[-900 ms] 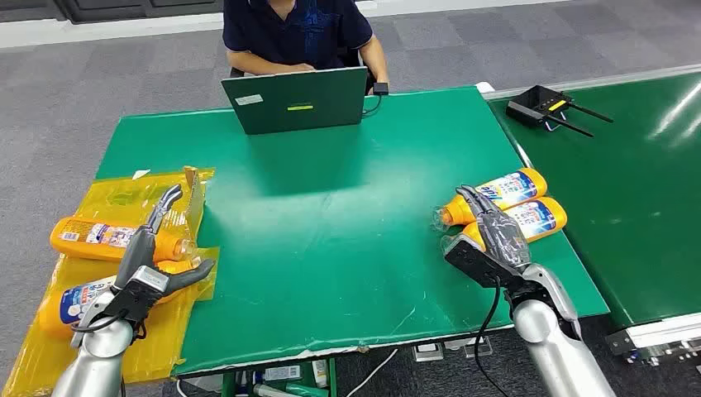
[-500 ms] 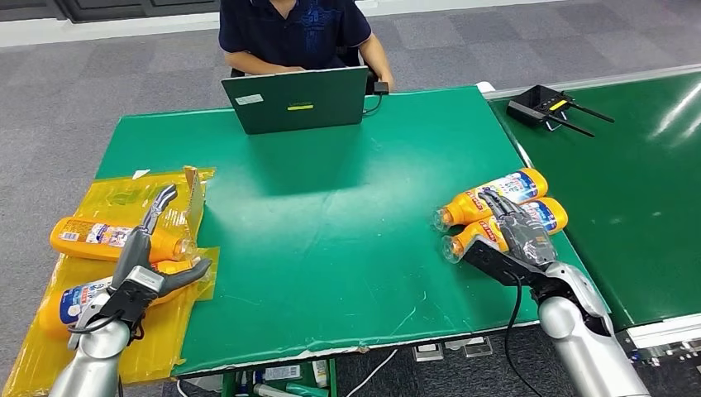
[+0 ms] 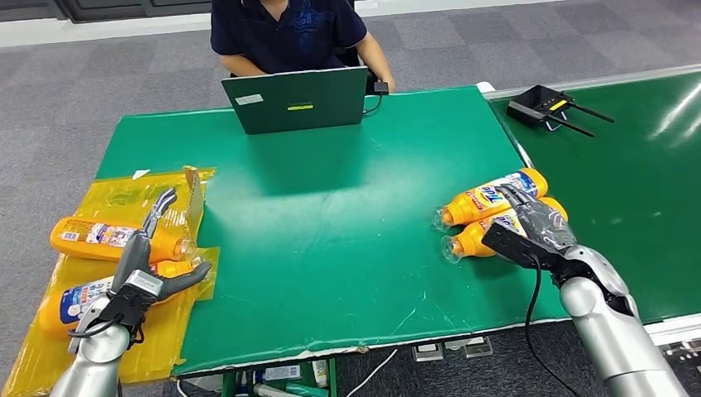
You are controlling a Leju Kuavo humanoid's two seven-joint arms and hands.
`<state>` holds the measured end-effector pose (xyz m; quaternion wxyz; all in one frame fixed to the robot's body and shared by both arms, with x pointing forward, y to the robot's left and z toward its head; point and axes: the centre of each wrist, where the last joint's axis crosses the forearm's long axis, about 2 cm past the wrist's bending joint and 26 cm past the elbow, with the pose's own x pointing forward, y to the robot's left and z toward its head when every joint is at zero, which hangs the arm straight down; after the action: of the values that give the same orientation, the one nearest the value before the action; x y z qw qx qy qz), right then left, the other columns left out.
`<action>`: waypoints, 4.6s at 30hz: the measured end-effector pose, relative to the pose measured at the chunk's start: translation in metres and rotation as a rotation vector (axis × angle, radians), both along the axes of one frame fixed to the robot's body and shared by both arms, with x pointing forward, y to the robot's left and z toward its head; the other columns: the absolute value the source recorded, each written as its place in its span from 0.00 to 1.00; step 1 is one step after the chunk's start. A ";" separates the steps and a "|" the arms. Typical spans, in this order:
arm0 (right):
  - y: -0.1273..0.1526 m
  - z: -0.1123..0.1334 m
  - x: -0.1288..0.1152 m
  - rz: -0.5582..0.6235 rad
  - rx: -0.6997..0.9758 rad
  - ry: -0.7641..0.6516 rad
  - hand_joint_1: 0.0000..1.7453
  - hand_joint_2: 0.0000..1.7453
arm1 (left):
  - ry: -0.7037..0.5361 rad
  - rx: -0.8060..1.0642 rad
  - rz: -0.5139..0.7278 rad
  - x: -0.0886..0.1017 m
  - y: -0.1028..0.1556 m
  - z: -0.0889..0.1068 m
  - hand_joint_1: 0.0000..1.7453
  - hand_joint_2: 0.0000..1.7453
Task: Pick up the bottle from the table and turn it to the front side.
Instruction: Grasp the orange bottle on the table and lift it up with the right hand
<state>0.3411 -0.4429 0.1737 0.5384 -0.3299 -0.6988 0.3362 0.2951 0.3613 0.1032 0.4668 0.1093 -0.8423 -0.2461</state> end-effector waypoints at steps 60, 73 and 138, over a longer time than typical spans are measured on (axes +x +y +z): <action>0.082 -0.055 0.022 0.101 0.105 0.123 0.00 1.00 | -0.009 -0.007 -0.033 0.005 -0.011 0.001 0.00 1.00; 0.091 -0.067 0.016 0.107 0.130 0.156 0.00 1.00 | 0.005 0.007 -0.046 0.003 -0.012 -0.001 0.00 1.00; 0.057 -0.072 0.007 0.012 0.089 0.187 0.00 1.00 | 0.017 -0.001 -0.049 0.002 -0.013 -0.004 0.00 1.00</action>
<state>0.3480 -0.3860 0.1018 0.6131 -0.2687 -0.6618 0.3376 0.2972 0.3481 0.0992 0.4680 0.0864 -0.8409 -0.2578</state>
